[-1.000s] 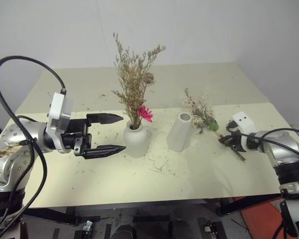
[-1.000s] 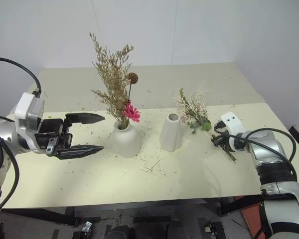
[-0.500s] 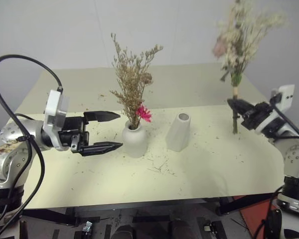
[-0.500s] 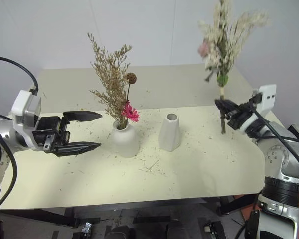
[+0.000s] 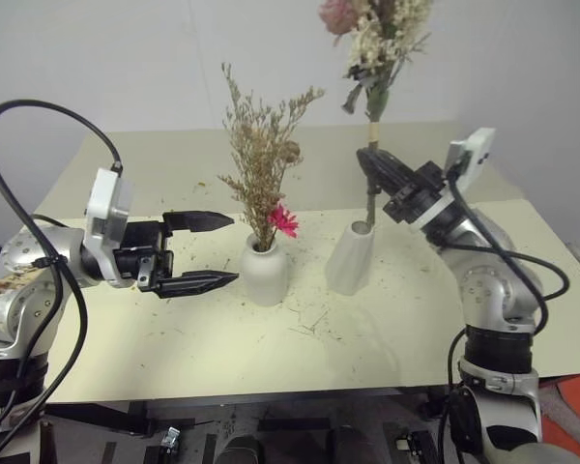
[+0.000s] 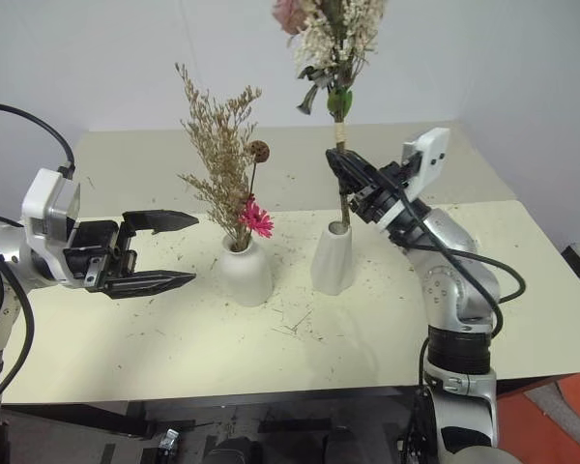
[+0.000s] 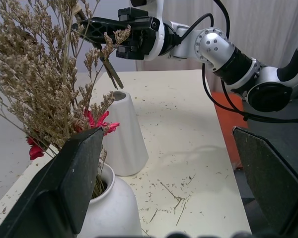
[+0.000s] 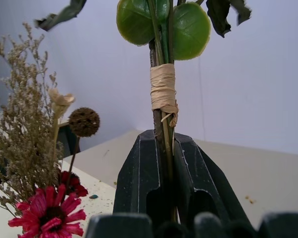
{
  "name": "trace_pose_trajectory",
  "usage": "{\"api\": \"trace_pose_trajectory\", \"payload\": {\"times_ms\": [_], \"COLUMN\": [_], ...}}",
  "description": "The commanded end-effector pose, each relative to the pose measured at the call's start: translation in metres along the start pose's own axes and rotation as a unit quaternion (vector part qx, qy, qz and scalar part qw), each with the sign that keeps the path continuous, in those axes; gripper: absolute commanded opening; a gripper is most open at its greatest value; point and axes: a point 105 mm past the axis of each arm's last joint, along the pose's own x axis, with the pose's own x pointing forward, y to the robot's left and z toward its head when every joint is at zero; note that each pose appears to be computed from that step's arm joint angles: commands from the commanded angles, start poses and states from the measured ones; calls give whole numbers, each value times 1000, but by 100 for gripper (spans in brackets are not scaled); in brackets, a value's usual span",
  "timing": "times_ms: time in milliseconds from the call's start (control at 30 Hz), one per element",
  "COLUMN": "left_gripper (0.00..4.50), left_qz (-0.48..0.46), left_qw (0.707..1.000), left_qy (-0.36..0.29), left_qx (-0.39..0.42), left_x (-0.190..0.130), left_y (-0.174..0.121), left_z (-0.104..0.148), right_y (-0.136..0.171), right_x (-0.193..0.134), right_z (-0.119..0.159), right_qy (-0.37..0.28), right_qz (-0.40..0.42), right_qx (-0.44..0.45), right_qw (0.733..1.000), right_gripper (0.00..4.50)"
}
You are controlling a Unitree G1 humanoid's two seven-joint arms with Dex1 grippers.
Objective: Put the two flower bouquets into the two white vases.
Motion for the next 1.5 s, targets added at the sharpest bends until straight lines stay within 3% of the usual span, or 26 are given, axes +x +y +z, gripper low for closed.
{"api": "trace_pose_trajectory", "payload": {"times_ms": [33,700,1333,1500], "left_gripper": [450,450,450,450], "left_qz": [-1,-1,-9,-10], "left_qw": [1000,1000,1000,1000], "left_qy": [2,10,13,14], "left_qx": [25,26,22,22], "left_x": [-1,-2,-1,-1], "left_y": [-1,-2,1,2], "left_z": [9,10,11,11], "right_y": [5,7,8,5], "right_x": [4,-5,-24,-26], "right_z": [12,-35,-40,-42], "right_qy": [-33,-10,-9,-6], "right_qz": [6,-19,-41,-45], "right_qx": [-22,0,-16,-17], "right_qw": [999,1000,999,999], "right_gripper": [12,12,12,170]}}
